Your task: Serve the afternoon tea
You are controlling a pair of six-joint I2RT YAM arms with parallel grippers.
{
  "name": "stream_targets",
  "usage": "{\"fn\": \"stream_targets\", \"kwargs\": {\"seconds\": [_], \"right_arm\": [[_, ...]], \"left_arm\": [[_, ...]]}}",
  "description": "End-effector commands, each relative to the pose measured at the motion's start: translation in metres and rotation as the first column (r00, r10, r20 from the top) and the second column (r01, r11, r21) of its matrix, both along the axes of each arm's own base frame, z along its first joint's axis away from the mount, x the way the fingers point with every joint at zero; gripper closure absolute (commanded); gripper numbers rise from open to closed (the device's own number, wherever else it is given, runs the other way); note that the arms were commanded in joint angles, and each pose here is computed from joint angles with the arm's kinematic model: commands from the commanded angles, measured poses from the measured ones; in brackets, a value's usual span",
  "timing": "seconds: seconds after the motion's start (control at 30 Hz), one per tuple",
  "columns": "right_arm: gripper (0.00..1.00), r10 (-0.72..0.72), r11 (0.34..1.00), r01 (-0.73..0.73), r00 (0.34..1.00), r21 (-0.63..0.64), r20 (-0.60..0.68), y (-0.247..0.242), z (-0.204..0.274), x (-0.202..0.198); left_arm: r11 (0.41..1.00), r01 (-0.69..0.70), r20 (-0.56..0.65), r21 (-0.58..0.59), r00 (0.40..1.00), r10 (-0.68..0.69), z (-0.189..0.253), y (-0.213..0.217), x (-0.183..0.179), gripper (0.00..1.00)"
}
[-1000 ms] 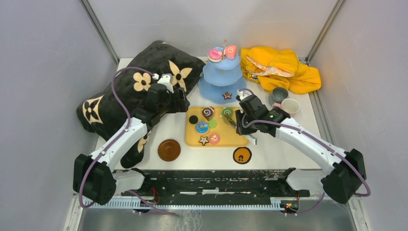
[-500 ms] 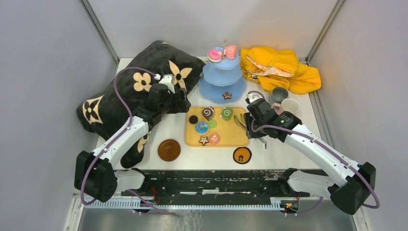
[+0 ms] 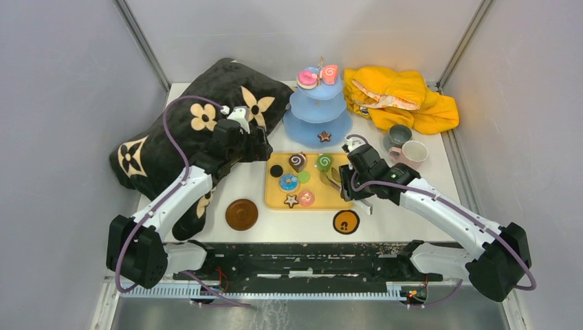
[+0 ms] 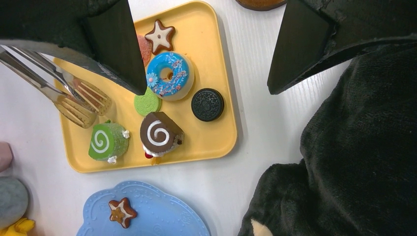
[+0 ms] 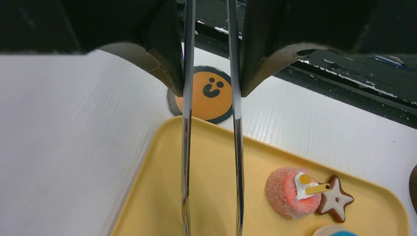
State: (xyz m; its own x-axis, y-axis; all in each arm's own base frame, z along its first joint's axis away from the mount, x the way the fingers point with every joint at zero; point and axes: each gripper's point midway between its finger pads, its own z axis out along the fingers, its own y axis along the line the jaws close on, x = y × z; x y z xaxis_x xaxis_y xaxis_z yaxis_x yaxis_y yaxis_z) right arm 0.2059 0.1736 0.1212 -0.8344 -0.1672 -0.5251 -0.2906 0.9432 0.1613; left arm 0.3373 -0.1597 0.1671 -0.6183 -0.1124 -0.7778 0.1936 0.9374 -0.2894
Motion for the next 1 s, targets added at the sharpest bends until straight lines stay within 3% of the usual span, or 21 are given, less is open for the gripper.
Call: {"fn": "stream_targets", "kwargs": {"seconds": [0.0,0.3,0.5,0.7,0.83,0.97], "right_arm": [[0.52,-0.001,0.998,-0.005,0.996,0.067,0.093,0.02,0.012,0.023],[0.53,-0.025,0.998,0.018,0.992,0.063,0.121,0.027,0.007,0.04],[0.74,-0.034,0.998,0.027,0.99,0.054,0.135,0.023,0.01,0.04],[0.84,-0.026,0.999,0.021,0.992,0.041,0.124,0.018,0.011,0.035],[0.98,-0.017,0.999,0.013,0.994,0.034,0.112,0.014,0.015,0.028],[0.99,-0.003,0.999,-0.002,0.994,0.045,0.113,0.008,0.029,0.017]], "left_arm": [[0.998,-0.022,0.03,-0.065,0.999,0.024,0.013,-0.007,0.008,0.0],[0.998,-0.02,0.034,-0.065,0.999,0.023,0.016,-0.007,0.01,0.0],[0.998,-0.021,0.036,-0.064,0.999,0.023,0.016,-0.007,0.009,0.0],[0.998,-0.02,0.036,-0.063,0.999,0.022,0.015,-0.007,0.01,0.0],[0.998,-0.021,0.037,-0.06,0.999,0.024,0.015,-0.006,0.009,0.0],[0.998,-0.027,0.043,-0.055,0.999,0.029,0.016,-0.004,0.009,0.0]]}}
